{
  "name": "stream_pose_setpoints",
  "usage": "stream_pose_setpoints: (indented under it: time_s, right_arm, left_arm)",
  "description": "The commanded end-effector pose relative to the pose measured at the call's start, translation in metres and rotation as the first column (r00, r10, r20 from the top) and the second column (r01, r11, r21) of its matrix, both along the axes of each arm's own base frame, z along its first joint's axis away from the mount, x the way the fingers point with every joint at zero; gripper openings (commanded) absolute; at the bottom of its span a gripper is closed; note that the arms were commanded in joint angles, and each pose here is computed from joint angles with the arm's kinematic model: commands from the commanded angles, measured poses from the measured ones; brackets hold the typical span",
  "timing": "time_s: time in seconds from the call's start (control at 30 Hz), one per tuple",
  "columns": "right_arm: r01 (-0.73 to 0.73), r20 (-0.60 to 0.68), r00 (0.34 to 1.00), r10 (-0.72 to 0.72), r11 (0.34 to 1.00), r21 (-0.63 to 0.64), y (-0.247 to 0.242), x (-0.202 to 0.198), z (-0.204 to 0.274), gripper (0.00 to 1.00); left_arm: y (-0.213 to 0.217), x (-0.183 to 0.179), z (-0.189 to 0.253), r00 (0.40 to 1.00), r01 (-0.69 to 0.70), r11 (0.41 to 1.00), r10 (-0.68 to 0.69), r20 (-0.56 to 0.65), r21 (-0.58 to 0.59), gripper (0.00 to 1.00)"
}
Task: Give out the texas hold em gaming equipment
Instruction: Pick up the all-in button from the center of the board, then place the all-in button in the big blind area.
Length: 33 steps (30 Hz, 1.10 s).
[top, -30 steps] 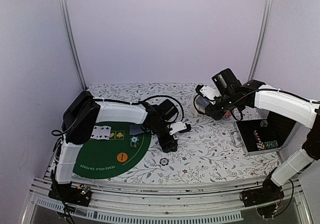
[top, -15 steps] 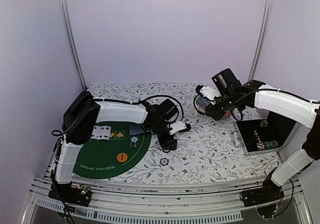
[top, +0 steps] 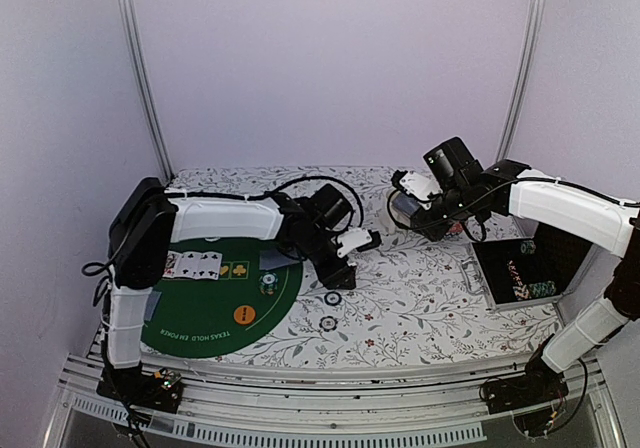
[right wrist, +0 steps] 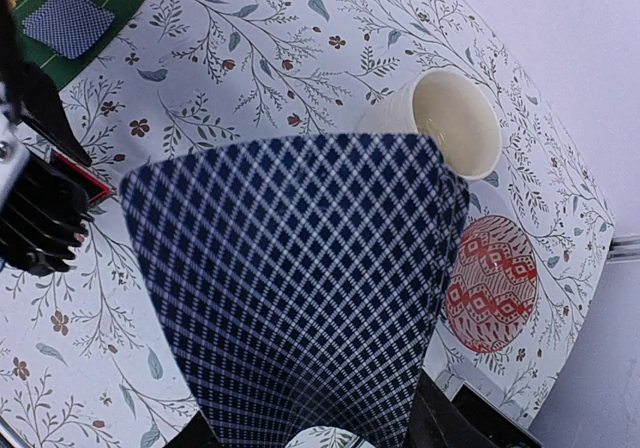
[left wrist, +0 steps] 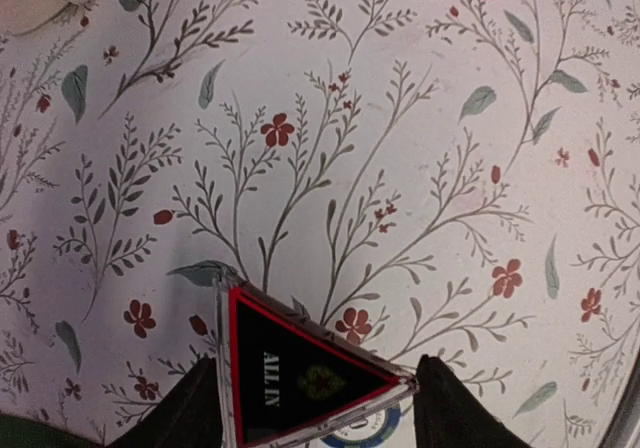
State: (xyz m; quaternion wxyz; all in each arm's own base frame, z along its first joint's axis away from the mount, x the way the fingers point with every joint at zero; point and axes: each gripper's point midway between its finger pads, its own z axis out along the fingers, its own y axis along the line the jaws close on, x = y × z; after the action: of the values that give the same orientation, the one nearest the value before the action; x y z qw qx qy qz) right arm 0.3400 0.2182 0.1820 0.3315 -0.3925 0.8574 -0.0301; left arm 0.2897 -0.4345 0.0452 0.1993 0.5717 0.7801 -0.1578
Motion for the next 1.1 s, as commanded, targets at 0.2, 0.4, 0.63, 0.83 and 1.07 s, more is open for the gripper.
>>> stream_pose_setpoints:
  time_s: [0.2,0.4,0.63,0.83,1.07]
  right_arm:
    - [0.013,0.026,1.000,-0.014,0.999,0.032,-0.003,0.000,0.015,0.46]
    - [0.013,0.035,0.999,-0.014,0.999,0.037,-0.003,0.001,0.019,0.46]
    - [0.011,0.036,0.999,-0.012,0.999,0.040,-0.001,0.002,0.021,0.46]
    - [0.008,0.039,0.999,-0.009,0.999,0.043,-0.001,0.001,0.023,0.46]
    - [0.009,0.038,0.999,-0.010,0.999,0.045,-0.001,0.001,0.023,0.46]
  left_arm:
    - [0.035,-0.017,0.084,0.994,-0.101,0.989,0.105,0.035,-0.107,0.15]
    - [0.095,-0.056,0.083,0.975,-0.219,0.975,0.217,-0.035,-0.041,0.15]
    - [0.154,-0.063,0.080,0.902,-0.424,0.905,0.423,-0.087,0.005,0.15]
    - [0.160,-0.097,0.060,0.902,-0.397,0.918,0.393,-0.176,0.016,0.15]
    - [0.164,-0.097,0.027,0.917,-0.362,0.921,0.380,-0.120,0.146,0.15]
